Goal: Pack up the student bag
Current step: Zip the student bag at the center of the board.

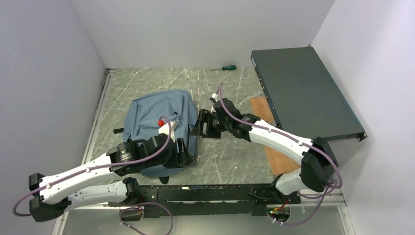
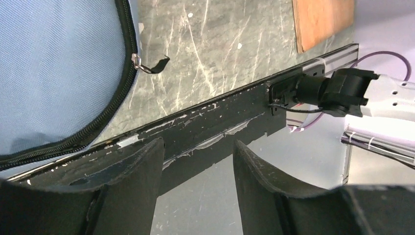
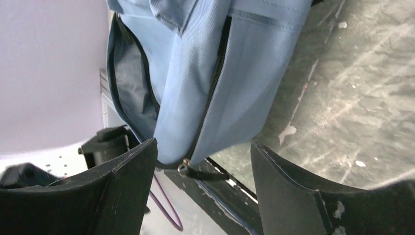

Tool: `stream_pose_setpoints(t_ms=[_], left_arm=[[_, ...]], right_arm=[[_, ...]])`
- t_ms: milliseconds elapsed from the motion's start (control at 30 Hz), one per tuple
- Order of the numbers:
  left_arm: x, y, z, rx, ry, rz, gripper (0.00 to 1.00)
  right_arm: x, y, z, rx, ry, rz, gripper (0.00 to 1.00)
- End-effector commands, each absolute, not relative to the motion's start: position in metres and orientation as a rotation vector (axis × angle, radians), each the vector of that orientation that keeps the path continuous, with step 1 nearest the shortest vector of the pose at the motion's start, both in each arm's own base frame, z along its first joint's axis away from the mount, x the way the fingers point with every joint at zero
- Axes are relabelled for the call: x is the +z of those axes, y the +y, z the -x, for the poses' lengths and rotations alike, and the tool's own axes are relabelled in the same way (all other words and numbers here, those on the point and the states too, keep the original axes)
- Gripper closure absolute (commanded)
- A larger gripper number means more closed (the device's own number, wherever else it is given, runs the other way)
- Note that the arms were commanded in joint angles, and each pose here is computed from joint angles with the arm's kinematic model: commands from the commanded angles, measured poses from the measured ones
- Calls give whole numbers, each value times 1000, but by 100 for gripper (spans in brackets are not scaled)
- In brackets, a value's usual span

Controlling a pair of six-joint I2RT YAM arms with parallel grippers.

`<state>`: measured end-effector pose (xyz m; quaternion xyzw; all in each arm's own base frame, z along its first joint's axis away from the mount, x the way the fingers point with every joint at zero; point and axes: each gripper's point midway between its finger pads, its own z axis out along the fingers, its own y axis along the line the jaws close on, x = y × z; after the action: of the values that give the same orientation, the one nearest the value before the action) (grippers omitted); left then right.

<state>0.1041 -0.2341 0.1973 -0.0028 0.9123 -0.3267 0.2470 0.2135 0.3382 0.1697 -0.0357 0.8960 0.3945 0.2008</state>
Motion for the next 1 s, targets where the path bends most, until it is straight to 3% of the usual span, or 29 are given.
stream_pose_setpoints(t_ms=[0, 233, 467, 633, 733, 800, 867, 967], left_arm=[[192, -233, -110, -831, 2455, 161, 41], [165, -232, -114, -769, 2478, 252, 41], [166, -250, -110, -833, 2539, 432, 43], [156, -255, -118, -789, 2535, 559, 48], [145, -250, -122, -681, 2547, 632, 44], [142, -254, -127, -667, 2534, 617, 42], [141, -250, -133, -615, 2510, 623, 43], [143, -242, -143, -515, 2475, 564, 46]], right_arm=[[185, 360, -235, 1120, 2479, -7, 27], [149, 388, -247, 1083, 2575, 34, 28], [140, 401, -231, 1066, 2618, 46, 55], [141, 395, -225, 1065, 2629, -1, 83], [148, 392, -226, 1075, 2592, -5, 86], [149, 391, -228, 1063, 2594, 7, 93], [152, 391, -228, 1062, 2591, 21, 99], [155, 392, -227, 1082, 2584, 35, 100]])
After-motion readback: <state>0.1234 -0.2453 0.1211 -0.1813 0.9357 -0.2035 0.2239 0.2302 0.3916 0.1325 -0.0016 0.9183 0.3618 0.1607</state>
